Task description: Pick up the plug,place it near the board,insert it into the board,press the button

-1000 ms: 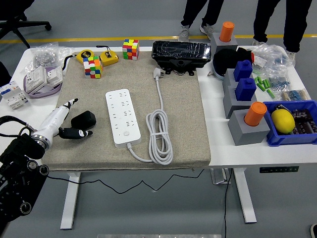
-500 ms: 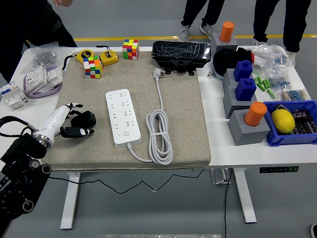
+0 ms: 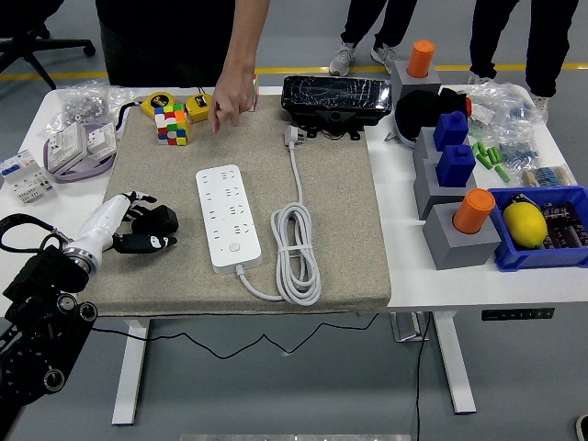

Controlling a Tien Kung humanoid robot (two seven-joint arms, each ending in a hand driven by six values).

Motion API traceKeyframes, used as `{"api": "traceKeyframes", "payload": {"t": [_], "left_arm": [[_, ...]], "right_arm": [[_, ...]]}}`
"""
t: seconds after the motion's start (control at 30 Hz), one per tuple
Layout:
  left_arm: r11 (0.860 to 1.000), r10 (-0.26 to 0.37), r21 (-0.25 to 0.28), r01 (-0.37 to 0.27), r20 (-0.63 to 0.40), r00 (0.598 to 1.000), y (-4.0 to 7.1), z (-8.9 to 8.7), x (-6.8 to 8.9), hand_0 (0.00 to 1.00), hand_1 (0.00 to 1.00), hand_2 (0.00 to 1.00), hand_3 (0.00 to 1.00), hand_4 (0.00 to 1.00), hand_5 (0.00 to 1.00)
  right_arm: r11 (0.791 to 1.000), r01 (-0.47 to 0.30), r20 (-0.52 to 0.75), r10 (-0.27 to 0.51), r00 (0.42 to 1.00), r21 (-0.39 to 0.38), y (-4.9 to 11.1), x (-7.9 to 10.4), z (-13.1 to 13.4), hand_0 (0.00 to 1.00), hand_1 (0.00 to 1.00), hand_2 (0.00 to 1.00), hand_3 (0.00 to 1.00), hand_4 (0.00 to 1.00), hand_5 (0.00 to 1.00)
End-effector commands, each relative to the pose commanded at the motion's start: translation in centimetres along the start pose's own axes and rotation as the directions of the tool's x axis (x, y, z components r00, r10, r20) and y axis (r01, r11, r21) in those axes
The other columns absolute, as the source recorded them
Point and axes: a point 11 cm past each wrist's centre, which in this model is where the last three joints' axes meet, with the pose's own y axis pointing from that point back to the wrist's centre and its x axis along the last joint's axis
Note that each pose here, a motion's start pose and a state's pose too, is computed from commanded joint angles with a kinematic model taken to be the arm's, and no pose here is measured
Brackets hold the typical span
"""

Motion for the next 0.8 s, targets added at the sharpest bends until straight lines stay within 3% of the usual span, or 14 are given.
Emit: {"api": "traceKeyframes", "payload": {"t": [0.03,0.2,0.23,0.4,0.43,0.6,0.63,0.8], "left_arm": [[1.0,0.0,0.0,0.0,0.003,1.0,0.0,0.01,-0.01,0.479,0.589,0.566,0.56,0.998,0.269],[1.0,-0.007,0.004,0.007,0.032,0.999,0.01,-0.02,-0.25,0.479,0.589,0.566,0.56,0.998,0.269],[1.0,-0.008,0.005,0.007,0.036,0.999,0.0,-0.03,-0.28,0.398,0.489,0.544,0.538,0.998,0.112],[1.0,-0.006,0.007,0.006,0.077,0.997,-0.09,0.0,-0.29,0.398,0.489,0.544,0.538,0.998,0.112],[1.0,-0.004,0.006,0.003,0.086,0.996,-0.11,0.04,-0.26,0.383,0.478,0.545,0.541,0.984,0.027],[1.0,0.019,-0.004,-0.019,0.11,0.994,-0.28,0.22,0.01,0.383,0.478,0.545,0.541,0.984,0.027],[1.0,0.022,-0.005,-0.022,0.113,0.993,-0.31,0.25,0.04,0.364,0.476,0.535,0.556,0.888,0.002],[0.999,0.046,-0.016,-0.045,0.121,0.992,-0.42,0.38,0.19,0.364,0.476,0.535,0.556,0.888,0.002]], "right_arm": [[1.0,0.0,0.0,0.0,1.0,0.0,0.0,0.0,0.0,0.795,0.764,0.764,0.789,0.998,0.998],[1.0,-0.003,0.0,0.003,1.0,0.002,0.0,0.07,-0.06,0.795,0.764,0.764,0.789,0.998,0.998],[1.0,-0.004,0.0,0.004,1.0,0.002,0.0,0.09,-0.08,0.795,0.763,0.765,0.789,0.998,0.998],[1.0,-0.006,0.005,0.006,1.0,0.004,0.01,0.18,-0.24,0.795,0.763,0.765,0.789,0.998,0.998],[1.0,-0.007,0.007,0.007,1.0,0.004,0.01,0.19,-0.27,0.794,0.763,0.765,0.788,0.998,0.998],[1.0,-0.007,0.012,0.007,1.0,0.007,0.01,0.19,-0.33,0.794,0.763,0.765,0.788,0.998,0.998],[1.0,-0.006,0.013,0.006,1.0,0.007,0.01,0.18,-0.32,0.794,0.763,0.764,0.788,0.998,0.998],[1.0,-0.005,0.014,0.005,1.0,0.007,0.01,0.13,-0.3,0.794,0.763,0.764,0.788,0.998,0.998]]}}
